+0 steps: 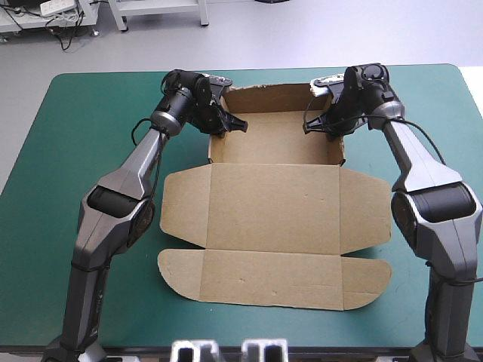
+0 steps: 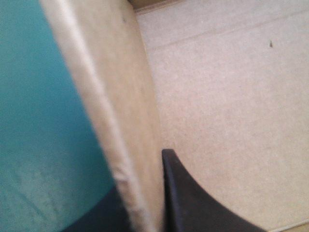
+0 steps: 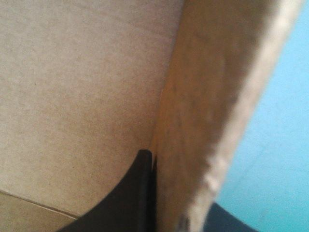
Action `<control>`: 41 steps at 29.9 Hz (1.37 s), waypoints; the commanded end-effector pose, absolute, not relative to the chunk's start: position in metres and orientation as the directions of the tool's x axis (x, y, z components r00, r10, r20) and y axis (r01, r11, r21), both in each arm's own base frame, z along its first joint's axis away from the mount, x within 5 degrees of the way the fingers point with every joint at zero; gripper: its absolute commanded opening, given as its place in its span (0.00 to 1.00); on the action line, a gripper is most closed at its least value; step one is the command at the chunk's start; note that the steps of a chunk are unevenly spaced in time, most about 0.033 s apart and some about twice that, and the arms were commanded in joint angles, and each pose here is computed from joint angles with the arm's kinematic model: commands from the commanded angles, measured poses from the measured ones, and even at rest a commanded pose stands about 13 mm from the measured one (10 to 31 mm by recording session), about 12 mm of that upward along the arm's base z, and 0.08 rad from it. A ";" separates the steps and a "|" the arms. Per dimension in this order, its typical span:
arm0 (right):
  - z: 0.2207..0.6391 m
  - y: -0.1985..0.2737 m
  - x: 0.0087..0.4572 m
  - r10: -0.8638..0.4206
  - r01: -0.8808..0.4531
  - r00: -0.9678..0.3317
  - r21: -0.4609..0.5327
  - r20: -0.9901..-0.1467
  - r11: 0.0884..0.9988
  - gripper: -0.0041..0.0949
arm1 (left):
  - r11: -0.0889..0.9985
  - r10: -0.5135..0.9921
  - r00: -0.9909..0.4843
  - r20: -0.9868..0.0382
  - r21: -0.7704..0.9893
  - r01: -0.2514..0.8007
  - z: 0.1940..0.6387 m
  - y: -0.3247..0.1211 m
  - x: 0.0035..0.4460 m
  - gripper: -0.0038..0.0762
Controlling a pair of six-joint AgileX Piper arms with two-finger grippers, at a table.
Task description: Fold the box
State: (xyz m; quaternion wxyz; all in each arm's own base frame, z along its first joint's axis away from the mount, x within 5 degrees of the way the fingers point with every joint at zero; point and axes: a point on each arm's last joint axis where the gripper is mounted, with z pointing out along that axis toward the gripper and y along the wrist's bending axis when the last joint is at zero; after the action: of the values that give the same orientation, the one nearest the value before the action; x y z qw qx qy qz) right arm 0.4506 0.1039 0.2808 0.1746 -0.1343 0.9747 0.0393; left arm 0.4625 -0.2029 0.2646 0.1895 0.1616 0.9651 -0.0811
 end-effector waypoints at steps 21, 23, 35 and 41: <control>0.297 0.109 0.444 -0.294 -0.324 -0.886 0.025 -0.359 0.946 0.80 | 0.930 0.274 -0.856 -0.439 -0.106 0.352 0.304 -0.205 0.447 0.66; 0.300 0.109 0.443 -0.294 -0.324 -0.883 0.024 -0.365 0.946 0.79 | 0.933 0.281 -0.848 -0.450 -0.078 0.351 0.308 -0.202 0.447 0.66; 0.373 0.089 0.424 -0.244 -0.293 -0.807 0.005 -0.537 0.956 0.77 | 0.943 0.253 -0.792 -0.556 -0.041 0.330 0.364 -0.181 0.430 0.66; 0.425 0.084 0.395 -0.234 -0.305 -0.729 -0.001 -0.644 0.952 0.73 | 0.935 0.229 -0.746 -0.626 -0.071 0.347 0.404 -0.174 0.408 0.65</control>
State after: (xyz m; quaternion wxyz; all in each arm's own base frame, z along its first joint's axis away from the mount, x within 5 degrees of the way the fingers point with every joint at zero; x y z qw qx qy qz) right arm 0.4280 0.0926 0.3658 0.2728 -0.1430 0.9503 0.0450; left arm 0.4390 -0.1847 0.3446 0.2774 0.1589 0.9453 -0.0654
